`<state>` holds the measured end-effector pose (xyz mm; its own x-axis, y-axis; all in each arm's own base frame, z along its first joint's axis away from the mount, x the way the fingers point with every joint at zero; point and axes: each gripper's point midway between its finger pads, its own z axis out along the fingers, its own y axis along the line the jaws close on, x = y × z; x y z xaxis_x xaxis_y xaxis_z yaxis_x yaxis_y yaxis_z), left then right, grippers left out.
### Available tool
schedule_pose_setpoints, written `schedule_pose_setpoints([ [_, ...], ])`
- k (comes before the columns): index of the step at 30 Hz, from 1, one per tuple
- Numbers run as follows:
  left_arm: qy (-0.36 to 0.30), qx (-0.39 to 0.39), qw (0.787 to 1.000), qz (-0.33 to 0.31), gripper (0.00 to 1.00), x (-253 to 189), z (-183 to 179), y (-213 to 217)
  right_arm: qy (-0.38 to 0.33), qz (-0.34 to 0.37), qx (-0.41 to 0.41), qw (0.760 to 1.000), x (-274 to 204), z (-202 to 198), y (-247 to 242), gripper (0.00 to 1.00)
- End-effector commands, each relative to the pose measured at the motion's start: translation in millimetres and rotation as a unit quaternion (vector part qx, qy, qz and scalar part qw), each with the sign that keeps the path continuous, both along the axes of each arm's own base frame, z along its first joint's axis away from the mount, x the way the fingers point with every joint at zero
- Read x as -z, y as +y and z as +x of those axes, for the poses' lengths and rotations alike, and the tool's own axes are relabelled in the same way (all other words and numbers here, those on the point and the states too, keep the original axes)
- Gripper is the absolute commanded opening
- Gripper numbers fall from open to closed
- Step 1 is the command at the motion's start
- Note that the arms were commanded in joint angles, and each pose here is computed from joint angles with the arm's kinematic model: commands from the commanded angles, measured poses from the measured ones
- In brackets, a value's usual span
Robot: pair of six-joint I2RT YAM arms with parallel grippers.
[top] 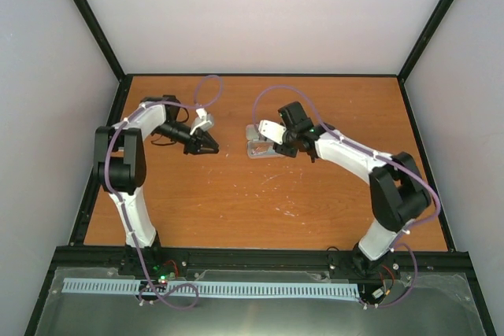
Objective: Organize the sunglasses
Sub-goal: Place the sunglasses in the sunglasses case.
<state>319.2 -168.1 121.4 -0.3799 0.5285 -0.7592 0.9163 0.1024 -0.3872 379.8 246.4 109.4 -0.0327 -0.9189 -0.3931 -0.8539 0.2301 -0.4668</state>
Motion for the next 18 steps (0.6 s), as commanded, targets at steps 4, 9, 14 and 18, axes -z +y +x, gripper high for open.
schedule_pose_setpoints([
  [4, -0.047, -0.010, 0.999, -0.018, 0.23, -15, 66, -6, -0.014, 0.105, 0.184, 0.977, -48, -25, -37, 0.46],
  [9, -0.082, -0.026, 0.996, -0.019, 0.21, -22, 127, -11, -0.020, 0.204, 0.408, 0.890, -57, -31, -83, 0.44],
  [14, -0.089, -0.034, 0.995, 0.001, 0.17, 0, 170, -22, 0.035, 0.247, 0.633, 0.733, -20, -55, -131, 0.23],
  [18, -0.089, -0.026, 0.995, 0.023, 0.15, 25, 176, -36, 0.175, 0.255, 0.702, 0.642, 30, -69, -124, 0.03],
])
